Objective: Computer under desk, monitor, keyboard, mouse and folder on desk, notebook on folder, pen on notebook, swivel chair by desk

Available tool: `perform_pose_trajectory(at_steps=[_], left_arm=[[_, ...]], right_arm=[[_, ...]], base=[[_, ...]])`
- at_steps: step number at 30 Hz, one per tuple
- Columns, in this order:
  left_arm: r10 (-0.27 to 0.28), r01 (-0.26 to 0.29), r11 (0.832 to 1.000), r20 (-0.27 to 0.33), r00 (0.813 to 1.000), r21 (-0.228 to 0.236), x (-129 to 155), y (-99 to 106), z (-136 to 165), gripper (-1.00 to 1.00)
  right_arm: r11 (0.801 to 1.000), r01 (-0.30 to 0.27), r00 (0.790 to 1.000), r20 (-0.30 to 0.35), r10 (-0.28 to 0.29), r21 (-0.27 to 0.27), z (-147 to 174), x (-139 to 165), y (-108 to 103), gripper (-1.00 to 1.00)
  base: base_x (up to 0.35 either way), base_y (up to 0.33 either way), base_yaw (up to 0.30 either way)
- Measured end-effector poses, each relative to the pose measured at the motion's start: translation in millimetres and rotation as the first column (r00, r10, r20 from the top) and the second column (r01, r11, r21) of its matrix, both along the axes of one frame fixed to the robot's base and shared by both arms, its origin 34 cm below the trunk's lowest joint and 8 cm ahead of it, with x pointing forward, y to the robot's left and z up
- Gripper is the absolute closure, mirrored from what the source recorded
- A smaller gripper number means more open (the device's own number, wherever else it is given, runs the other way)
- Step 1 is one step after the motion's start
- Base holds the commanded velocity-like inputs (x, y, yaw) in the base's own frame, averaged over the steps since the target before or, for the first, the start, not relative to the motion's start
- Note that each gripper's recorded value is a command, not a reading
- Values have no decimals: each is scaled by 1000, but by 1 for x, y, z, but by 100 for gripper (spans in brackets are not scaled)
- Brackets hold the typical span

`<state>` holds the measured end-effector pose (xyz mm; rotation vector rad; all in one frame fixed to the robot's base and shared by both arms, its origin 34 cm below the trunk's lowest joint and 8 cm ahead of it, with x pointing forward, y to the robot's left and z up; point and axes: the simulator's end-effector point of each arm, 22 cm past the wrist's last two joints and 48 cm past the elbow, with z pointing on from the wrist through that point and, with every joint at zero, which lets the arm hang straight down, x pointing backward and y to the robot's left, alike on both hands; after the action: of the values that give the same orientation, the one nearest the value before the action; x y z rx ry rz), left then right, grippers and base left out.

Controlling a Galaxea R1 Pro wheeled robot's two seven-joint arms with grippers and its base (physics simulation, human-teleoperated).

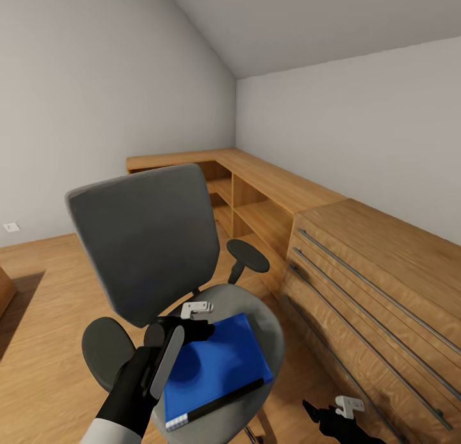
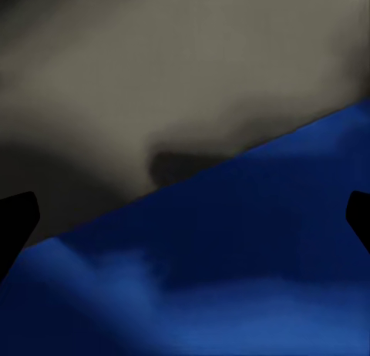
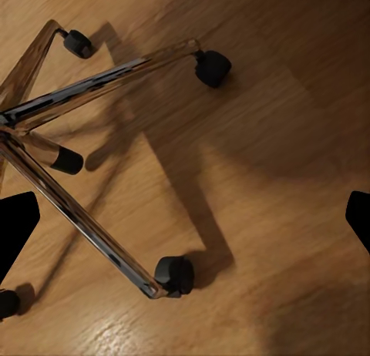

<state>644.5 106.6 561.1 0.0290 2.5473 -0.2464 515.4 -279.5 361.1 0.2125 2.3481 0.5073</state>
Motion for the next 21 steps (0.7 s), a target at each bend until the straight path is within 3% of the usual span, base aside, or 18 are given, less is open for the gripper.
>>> perform_pose_trajectory(at_steps=[21], left_arm=[[3,-3,1000,4,1000,2,1,1,1,-100]], right_arm=[[1000,3,1000,0,-3,-7,-1,0,-1,-100]], base=[[35,0,0]])
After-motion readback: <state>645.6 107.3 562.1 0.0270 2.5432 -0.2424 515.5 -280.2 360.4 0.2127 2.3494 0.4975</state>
